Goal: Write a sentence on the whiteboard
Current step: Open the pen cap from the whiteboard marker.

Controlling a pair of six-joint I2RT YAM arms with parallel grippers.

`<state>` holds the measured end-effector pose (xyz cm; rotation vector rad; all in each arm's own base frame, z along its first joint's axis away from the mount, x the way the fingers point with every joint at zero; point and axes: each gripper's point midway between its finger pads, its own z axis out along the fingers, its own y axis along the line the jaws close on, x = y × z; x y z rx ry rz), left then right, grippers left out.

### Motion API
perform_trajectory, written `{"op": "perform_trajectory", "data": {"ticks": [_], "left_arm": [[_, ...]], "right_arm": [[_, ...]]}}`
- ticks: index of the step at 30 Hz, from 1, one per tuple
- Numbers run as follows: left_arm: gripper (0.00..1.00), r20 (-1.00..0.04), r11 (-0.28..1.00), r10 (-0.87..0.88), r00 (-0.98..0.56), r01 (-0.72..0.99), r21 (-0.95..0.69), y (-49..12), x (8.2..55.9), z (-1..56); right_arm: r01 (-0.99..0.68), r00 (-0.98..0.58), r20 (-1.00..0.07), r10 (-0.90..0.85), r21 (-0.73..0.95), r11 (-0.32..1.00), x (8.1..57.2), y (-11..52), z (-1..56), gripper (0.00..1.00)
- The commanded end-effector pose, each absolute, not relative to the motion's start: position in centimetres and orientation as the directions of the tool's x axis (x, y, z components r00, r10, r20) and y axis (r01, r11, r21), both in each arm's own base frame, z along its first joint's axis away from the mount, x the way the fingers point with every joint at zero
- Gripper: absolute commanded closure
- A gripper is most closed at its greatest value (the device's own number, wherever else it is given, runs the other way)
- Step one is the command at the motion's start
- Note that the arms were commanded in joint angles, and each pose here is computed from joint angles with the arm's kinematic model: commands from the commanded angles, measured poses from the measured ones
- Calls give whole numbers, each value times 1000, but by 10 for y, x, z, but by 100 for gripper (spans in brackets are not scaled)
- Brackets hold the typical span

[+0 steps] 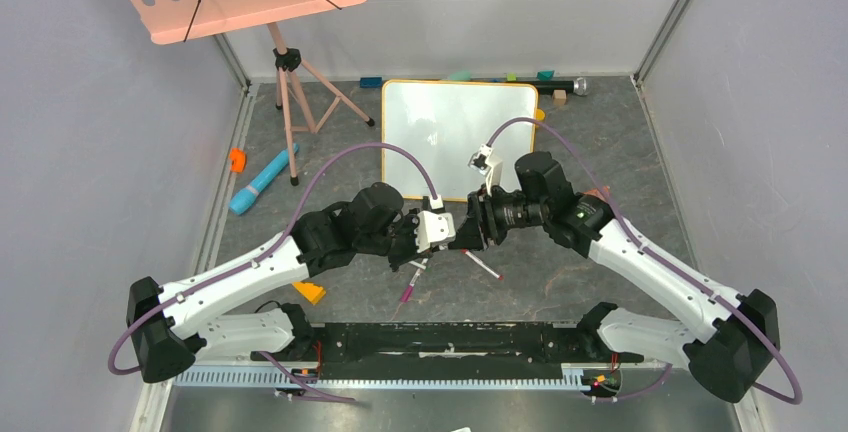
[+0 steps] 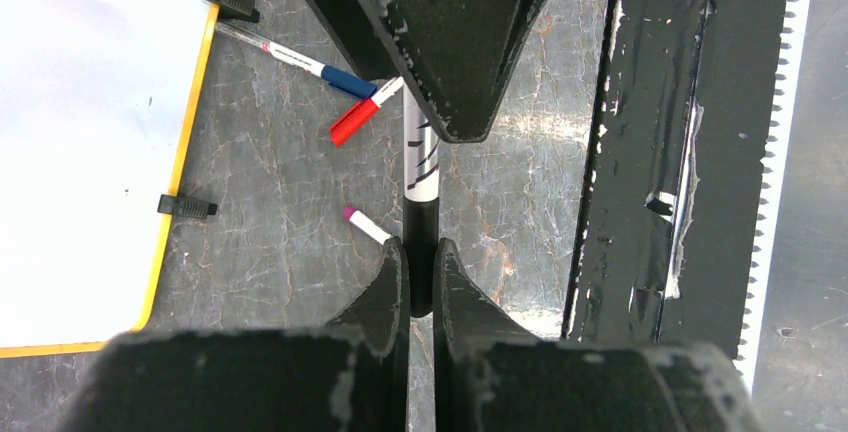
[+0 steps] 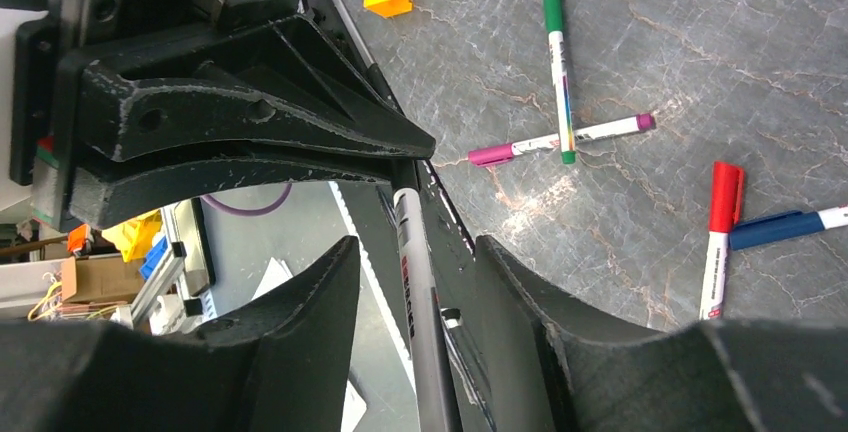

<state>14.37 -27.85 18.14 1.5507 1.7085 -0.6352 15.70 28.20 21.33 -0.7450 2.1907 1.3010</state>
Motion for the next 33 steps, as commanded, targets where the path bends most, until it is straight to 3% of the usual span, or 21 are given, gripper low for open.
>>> {"op": "perform_trajectory", "data": {"ticks": [1,7,10,16,18,21,24,33], "left_arm": [[98,-804,106,590,77,979,172,-285,145,193],[98,-792,78,601,107,978,192,-281,143,192],[98,-784,75,611,115,977,202,-279,144,190],[98,-774,71,622,118,976,206,-278,145,187],[98,-775,74,622,116,976,205,-278,146,187],[98,-769,64,628,123,976,208,-278,146,185],[98,-754,63,643,130,973,221,-275,148,182],[98,-733,158,675,88,953,260,-247,170,159]], "right_arm": [[-678,-723,-660,-204,624,388,159,289,217,53],[-680,-726,-652,-218,631,374,155,294,218,53],[-684,-723,-653,-225,632,364,155,296,221,58],[-686,-723,-650,-235,633,359,154,298,223,72],[-686,-723,-650,-235,633,358,154,298,223,82],[-685,-724,-649,-234,633,362,154,297,223,84],[-679,-728,-644,-232,636,366,154,297,224,100],[-690,-709,-662,-242,582,430,170,261,243,100]]}}
